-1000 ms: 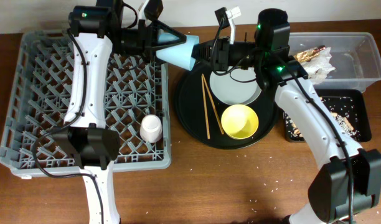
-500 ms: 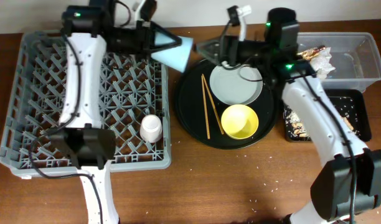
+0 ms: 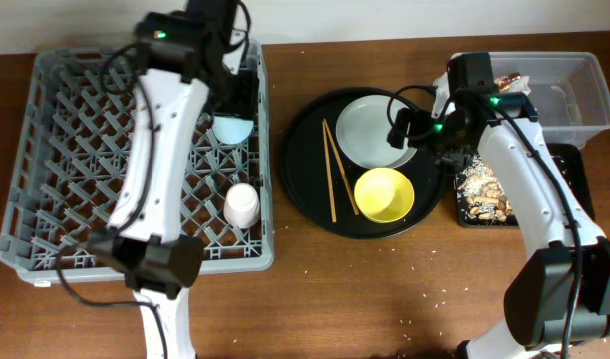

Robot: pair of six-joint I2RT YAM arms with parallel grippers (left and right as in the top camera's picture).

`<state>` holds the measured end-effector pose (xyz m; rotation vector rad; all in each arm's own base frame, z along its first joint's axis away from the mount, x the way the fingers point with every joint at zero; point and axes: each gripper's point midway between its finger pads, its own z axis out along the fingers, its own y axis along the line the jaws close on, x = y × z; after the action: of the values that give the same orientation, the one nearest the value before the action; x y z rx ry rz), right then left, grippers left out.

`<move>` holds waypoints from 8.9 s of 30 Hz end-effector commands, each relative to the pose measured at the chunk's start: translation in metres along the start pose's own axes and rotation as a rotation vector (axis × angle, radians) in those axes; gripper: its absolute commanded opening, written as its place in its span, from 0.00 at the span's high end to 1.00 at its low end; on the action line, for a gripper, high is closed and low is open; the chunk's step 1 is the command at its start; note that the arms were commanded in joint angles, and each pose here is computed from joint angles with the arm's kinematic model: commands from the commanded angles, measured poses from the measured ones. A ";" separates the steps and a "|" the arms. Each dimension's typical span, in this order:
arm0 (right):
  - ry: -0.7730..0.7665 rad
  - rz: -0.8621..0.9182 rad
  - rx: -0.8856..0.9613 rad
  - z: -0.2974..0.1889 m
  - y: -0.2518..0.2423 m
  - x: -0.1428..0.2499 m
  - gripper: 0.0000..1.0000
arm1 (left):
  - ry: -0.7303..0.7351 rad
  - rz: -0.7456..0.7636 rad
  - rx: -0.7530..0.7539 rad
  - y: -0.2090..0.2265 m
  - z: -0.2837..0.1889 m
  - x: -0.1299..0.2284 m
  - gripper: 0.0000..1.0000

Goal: Sort waste into correct bins and load items into the dishwasher rack
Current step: 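Place the blue cup upside down in the rack with left gripper, then grasp the yellow bowl with the left gripper, then place the yellow bowl upright at the rack's back edge, then grasp the white plate edge with the left gripper, then stand the white plate upright in the rack with left gripper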

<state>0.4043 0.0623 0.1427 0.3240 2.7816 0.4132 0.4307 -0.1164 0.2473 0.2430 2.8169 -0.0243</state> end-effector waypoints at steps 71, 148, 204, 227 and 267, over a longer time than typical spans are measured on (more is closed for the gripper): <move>-0.154 0.012 0.304 -0.157 -0.050 0.028 0.01 | 0.161 0.171 0.260 -0.239 0.198 0.098 0.64; -0.154 0.012 0.304 -0.157 -0.050 0.028 0.02 | -0.386 0.078 -0.630 -0.044 0.112 -0.115 0.16; -0.154 0.012 0.304 -0.157 -0.050 0.028 0.02 | -0.414 0.140 -0.765 0.039 -0.064 -0.095 1.00; -0.154 0.012 0.304 -0.157 -0.050 0.028 0.01 | -0.298 -0.057 -0.882 0.190 -0.003 -0.111 1.00; -0.154 0.012 0.304 -0.157 -0.050 0.028 0.02 | -0.048 -0.004 -0.576 0.145 0.073 -0.061 0.77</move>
<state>0.3174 -0.0107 0.2639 0.4053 2.6876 -0.0075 0.5426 0.0083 0.2021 0.1331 2.6038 0.7530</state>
